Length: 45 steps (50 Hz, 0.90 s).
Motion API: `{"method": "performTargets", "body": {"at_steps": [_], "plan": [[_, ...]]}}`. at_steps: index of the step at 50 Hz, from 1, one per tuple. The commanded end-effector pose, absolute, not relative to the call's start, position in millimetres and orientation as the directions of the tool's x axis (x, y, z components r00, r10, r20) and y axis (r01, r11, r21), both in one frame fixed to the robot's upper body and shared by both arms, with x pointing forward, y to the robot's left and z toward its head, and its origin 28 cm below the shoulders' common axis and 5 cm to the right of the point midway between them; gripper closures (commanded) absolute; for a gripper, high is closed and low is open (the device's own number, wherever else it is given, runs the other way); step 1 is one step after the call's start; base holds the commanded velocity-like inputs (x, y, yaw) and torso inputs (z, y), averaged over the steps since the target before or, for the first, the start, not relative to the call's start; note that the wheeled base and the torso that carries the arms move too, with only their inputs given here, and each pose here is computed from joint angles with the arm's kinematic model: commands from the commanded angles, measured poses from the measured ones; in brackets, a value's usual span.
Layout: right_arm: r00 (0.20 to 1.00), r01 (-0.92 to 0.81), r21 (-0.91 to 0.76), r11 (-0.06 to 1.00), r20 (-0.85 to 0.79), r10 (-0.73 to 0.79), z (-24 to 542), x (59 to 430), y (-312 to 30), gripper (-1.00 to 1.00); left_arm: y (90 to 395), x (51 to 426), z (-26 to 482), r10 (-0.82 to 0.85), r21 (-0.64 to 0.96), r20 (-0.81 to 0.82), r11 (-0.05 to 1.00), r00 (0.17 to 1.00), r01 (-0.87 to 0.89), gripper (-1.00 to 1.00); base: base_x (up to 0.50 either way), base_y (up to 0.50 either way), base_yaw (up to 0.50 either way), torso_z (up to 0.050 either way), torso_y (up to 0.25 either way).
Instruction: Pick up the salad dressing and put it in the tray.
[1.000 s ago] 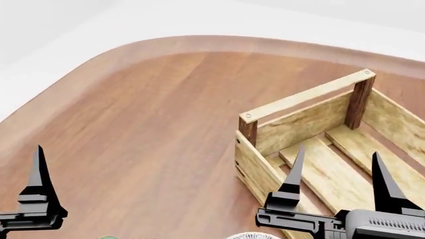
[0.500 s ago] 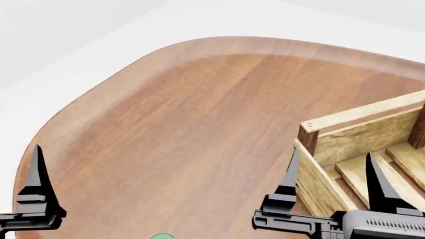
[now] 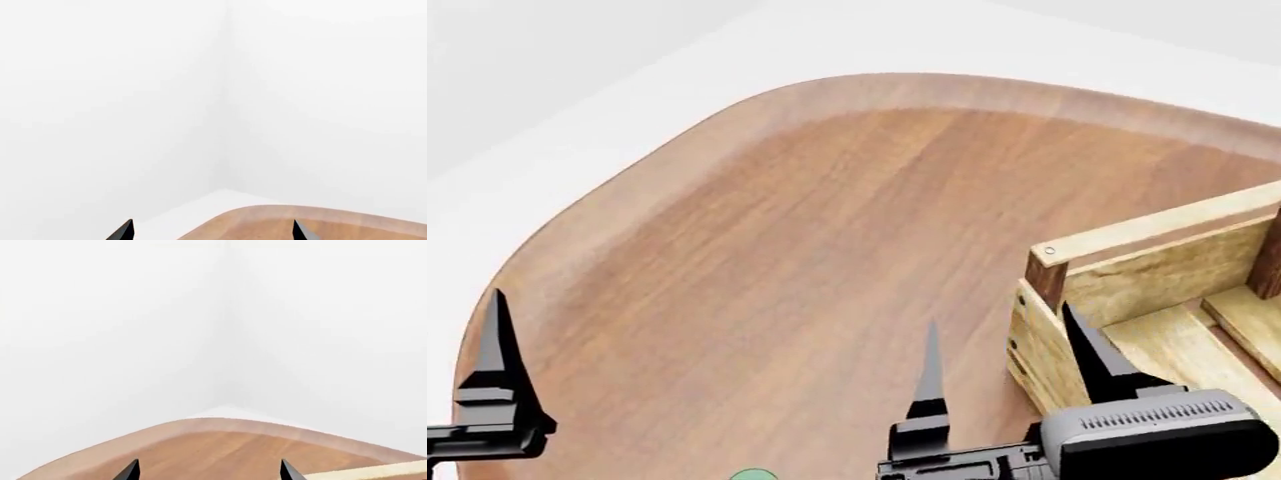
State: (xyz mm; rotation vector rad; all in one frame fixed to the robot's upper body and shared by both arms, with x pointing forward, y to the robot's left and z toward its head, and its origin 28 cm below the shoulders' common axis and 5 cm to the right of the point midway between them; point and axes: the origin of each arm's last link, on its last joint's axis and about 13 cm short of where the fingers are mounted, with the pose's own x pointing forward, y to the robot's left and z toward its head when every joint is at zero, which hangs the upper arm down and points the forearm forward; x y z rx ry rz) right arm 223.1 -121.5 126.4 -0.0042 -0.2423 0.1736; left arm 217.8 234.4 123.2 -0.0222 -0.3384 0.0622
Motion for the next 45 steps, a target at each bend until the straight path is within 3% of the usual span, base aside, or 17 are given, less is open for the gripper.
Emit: {"method": "performTargets", "body": {"at_steps": [1,14,45], "plan": [[0.909,-0.384,-0.054,0.922,0.15,0.388,124,222,-120,-1.0,236,218,125,0.073,-0.031,0.333,0.997,0.94,-0.066,-1.0,0.0,0.0,0.0,0.0,0.0],[0.811,-0.579,-0.061,0.813,0.063,0.582,122,219,-117,-1.0,238,219,127,0.081,-0.032,0.34,0.997,0.937,-0.075,-1.0,0.0,0.0,0.0,0.0,0.0],[0.746,-0.662,-0.15,0.734,-0.037,0.665,95,221,-101,-1.0,241,219,127,0.109,-0.044,0.342,0.994,0.934,-0.1,-1.0,0.0,0.0,0.0,0.0,0.0]]}}
